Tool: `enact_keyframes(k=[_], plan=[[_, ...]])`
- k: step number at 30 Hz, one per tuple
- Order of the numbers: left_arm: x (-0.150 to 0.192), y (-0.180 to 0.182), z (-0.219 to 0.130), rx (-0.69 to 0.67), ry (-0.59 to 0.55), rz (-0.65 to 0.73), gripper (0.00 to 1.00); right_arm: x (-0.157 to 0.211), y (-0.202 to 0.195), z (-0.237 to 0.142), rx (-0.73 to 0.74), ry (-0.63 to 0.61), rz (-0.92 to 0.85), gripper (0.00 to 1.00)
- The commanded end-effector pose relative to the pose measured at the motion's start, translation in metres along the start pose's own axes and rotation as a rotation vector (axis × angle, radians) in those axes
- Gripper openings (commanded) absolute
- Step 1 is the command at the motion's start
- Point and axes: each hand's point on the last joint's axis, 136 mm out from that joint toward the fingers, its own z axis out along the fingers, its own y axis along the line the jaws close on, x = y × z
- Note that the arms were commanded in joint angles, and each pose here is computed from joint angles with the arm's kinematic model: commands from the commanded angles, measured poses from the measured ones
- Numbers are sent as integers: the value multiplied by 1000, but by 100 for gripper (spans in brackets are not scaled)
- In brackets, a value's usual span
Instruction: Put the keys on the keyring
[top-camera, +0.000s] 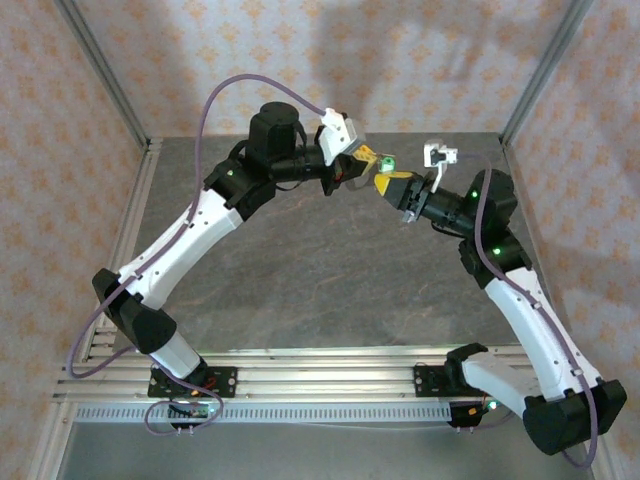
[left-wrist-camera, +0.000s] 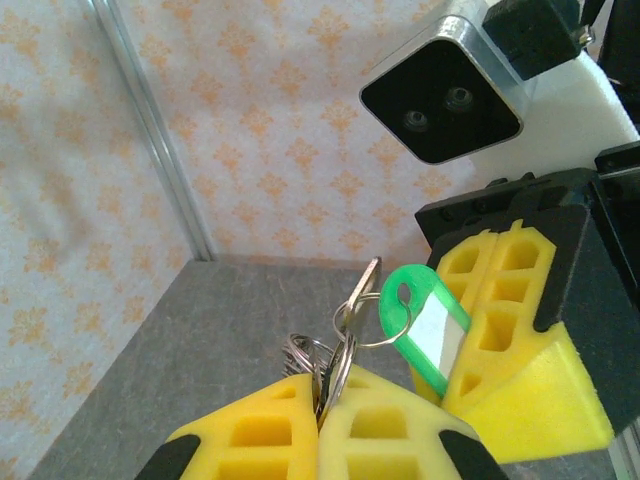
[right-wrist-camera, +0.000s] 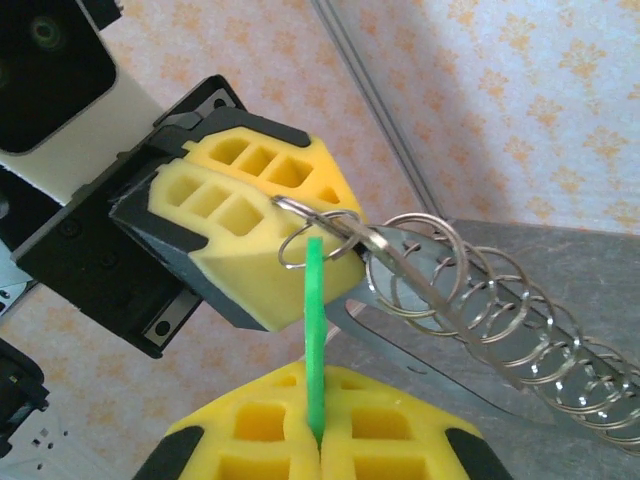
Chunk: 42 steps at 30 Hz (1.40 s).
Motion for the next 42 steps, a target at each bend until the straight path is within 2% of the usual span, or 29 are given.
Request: enact_keyframes(k=[1,11,18,29,38,40,42], plan=[[-10,11,-10,-52,-14,33,0,-16,7,-13,25,-47,-61,0],[-8,6,-9,-25,-13,28,0,-36,21,-3,-49,-23,-63,0],[-7,7,-9,-33,-11,26,0,-45,17,-2,-6,-37,-88,0],[10,28,-8,-154,36,3,0,-45,1,-2,34,-43,-49,0],[35,36,2,-185,99,-17,0,-52,-10,7,33,-57,27,0],[40,39,4,-193,110,-30,7,-52,-16,11,41,-54,48,0],[46,41,6,-199,117,-47,22,-52,-23,16,50,-46,67,0]])
